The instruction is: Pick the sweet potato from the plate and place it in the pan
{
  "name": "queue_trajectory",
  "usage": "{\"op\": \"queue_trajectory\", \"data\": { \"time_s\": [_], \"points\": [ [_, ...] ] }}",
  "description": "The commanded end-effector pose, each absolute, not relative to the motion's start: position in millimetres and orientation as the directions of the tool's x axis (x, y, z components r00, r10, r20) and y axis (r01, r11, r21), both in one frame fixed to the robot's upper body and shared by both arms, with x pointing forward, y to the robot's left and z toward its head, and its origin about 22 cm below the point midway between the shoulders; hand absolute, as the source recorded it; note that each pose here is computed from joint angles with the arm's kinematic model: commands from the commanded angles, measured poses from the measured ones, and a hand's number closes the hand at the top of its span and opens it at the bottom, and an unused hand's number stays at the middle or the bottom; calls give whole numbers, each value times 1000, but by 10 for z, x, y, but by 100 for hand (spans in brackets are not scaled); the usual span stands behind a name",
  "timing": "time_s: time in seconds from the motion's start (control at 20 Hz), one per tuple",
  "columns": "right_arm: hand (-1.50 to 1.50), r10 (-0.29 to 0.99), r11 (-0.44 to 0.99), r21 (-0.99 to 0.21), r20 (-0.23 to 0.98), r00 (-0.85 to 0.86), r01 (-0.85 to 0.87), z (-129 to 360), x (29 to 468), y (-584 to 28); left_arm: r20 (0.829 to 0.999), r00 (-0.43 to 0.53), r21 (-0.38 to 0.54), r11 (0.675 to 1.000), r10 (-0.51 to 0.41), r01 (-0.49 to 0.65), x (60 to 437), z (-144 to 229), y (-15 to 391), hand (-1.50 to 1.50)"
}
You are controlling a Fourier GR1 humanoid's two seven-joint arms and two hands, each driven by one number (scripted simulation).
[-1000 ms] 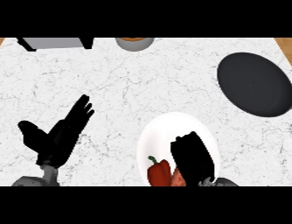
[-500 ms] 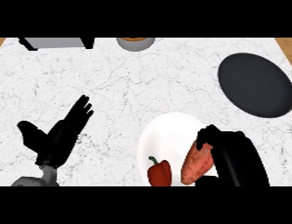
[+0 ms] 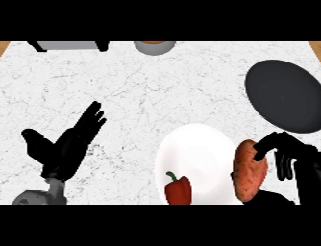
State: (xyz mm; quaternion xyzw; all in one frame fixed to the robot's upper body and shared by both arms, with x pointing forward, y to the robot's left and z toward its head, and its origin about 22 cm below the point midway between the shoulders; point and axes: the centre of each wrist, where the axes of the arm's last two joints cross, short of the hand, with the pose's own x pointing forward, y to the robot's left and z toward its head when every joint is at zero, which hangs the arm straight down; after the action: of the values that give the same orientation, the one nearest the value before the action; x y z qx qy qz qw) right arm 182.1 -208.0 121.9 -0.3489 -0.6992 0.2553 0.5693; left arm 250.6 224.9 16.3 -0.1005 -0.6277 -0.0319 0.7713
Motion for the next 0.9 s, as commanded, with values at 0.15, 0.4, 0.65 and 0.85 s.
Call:
{"op": "queue_trajectory", "data": {
  "time_s": [0.15, 0.4, 0.65, 0.85],
  "points": [
    [150, 767, 632, -732, 638, -72, 253, 891, 2249, -2461, 973, 221, -107, 976, 64, 188, 2503, 245, 2005, 0],
    [150, 849, 513, -801, 527, -41, 308, 674, 2661, -2810, 975, 213, -112, 975, 70, 191, 2503, 131, 2229, 0],
    [150, 831, 502, -739, 557, -13, 449, 604, 3172, -3148, 976, 203, -128, 969, 84, 213, 2597, 195, 2078, 0],
    [150, 818, 455, -703, 572, 54, 547, 618, 3493, -3407, 977, 201, -113, 969, 68, 218, 2561, 159, 2001, 0]
  ]
}}
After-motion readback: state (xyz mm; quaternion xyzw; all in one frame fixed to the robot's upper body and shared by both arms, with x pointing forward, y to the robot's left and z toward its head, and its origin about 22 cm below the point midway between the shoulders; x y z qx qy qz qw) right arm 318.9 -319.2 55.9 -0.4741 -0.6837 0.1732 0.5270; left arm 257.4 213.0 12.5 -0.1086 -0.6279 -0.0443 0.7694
